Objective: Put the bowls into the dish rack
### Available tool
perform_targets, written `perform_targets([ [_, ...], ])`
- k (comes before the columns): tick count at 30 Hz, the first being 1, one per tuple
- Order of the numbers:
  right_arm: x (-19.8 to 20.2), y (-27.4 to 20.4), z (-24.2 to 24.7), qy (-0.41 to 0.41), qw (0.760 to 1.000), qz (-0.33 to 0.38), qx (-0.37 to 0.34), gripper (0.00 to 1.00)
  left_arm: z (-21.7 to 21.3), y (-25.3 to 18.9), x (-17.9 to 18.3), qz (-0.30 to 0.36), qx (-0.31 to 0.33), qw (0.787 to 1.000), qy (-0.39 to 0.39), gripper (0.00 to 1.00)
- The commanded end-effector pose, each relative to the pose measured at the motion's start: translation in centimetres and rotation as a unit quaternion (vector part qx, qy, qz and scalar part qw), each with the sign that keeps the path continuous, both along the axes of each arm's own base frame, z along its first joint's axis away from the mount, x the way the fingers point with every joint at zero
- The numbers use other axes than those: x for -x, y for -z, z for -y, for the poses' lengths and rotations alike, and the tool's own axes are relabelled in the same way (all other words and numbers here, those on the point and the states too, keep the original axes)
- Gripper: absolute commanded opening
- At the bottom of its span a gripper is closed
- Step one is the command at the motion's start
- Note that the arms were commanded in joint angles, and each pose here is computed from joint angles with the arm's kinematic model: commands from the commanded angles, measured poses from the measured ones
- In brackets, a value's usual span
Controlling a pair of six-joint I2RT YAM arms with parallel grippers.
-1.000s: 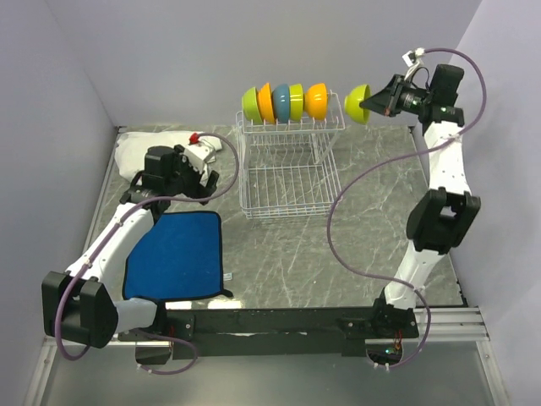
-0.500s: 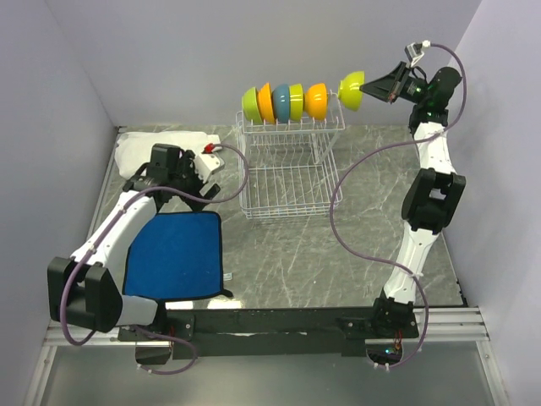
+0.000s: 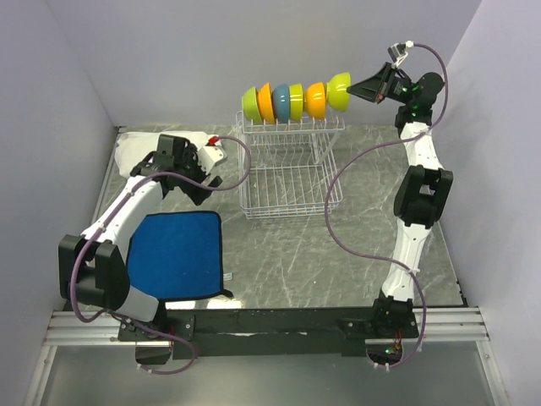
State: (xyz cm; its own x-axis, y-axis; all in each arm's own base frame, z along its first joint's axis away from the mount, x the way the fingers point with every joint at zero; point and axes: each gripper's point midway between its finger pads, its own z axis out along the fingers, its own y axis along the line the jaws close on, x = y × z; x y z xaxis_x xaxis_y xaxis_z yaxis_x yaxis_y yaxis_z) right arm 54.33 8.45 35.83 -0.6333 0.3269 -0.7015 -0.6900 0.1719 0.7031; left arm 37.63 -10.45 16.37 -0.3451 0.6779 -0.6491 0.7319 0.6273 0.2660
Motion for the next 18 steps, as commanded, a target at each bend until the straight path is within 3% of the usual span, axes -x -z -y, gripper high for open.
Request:
perform_targets([
  [1,0.7,-2.3,-0.1,0.002,0.999,0.053,-0.001,0.0,-0.2,-1.2,-0.6,0.011,-0.007,1.0,0.003,0.97],
  [18,0.3,-0.1,-1.4,-0.017,0.999,0.044,-0.022,0.0,1.0,0.1,-1.2,-0.023,-0.045,0.999,0.016,0.97],
])
